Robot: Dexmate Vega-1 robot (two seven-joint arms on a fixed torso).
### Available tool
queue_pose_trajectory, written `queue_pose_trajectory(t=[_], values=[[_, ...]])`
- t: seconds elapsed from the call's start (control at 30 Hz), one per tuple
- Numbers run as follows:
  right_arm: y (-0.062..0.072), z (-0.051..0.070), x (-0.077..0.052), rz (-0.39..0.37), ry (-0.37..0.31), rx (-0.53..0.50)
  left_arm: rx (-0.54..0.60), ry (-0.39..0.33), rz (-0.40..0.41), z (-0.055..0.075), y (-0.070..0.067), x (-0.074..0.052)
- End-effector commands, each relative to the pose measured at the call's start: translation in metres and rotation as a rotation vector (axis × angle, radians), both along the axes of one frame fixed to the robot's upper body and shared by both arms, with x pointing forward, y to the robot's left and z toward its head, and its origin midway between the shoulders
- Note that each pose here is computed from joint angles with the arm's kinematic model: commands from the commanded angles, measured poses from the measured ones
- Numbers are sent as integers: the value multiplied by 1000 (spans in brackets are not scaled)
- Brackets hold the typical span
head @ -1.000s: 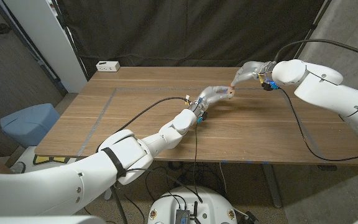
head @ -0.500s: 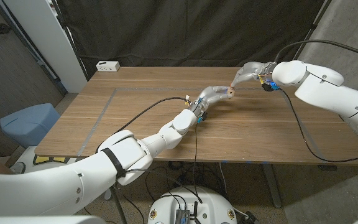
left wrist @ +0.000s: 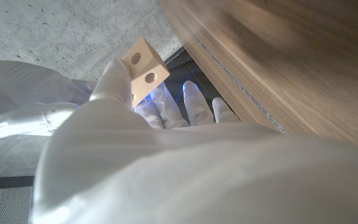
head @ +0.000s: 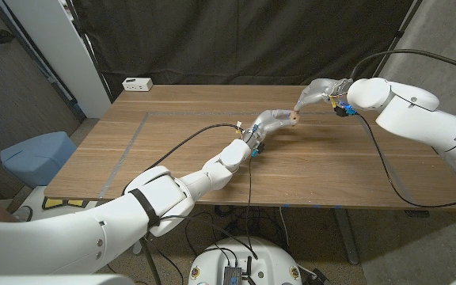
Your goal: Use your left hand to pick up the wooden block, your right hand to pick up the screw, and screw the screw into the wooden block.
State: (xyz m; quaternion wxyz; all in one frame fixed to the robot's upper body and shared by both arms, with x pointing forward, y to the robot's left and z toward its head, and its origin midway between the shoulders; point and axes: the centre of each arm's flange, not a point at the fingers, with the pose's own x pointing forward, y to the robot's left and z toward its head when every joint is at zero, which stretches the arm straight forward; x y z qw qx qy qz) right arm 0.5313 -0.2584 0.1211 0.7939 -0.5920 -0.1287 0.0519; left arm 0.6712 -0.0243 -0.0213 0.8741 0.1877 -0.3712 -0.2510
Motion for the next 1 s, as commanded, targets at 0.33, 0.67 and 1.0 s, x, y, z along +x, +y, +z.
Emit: queue_pose_trajectory(t=[0.33, 0.67, 1.0], values=[[12, -1, -5, -52, -30, -78, 7, 6, -1, 0, -1, 1], [17, -1, -7, -84, -31, -119, 5, 7, 0, -1, 1, 1], [22, 0, -9, -134, -40, -153, 5, 11, 0, -2, 1, 2]])
